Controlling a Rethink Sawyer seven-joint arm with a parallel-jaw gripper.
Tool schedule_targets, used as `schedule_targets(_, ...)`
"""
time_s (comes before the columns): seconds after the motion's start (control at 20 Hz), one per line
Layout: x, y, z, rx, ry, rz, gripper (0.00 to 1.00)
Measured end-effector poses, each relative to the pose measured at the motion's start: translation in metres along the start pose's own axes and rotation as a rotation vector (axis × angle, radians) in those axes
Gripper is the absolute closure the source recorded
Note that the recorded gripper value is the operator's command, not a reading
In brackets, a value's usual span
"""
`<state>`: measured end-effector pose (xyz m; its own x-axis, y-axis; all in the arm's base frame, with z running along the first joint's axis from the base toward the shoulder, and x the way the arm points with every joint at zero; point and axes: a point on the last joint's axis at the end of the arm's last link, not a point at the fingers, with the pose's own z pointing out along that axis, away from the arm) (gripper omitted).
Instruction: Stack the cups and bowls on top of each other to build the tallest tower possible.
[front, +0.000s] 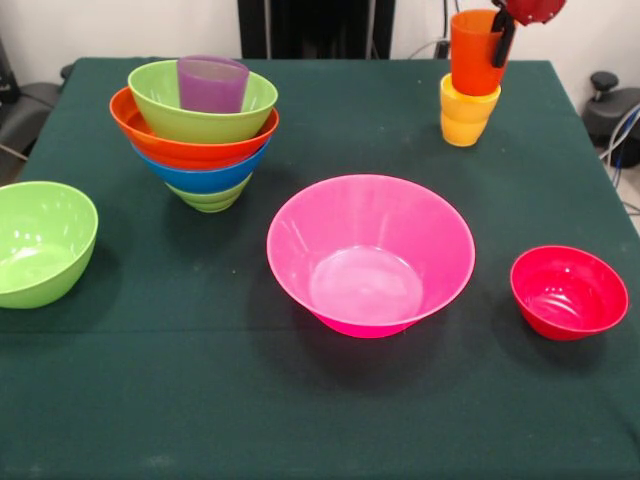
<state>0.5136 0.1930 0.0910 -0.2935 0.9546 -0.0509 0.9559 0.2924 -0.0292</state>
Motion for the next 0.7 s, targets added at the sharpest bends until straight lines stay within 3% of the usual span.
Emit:
schedule_targets(0.4,0.02,-0.002,-0.001,-0.002,-0.001,-0.02,1.0)
schedule_targets(0.7,0.01,-0.001,0.002,-0.01,-0.012,-0.003,1.0)
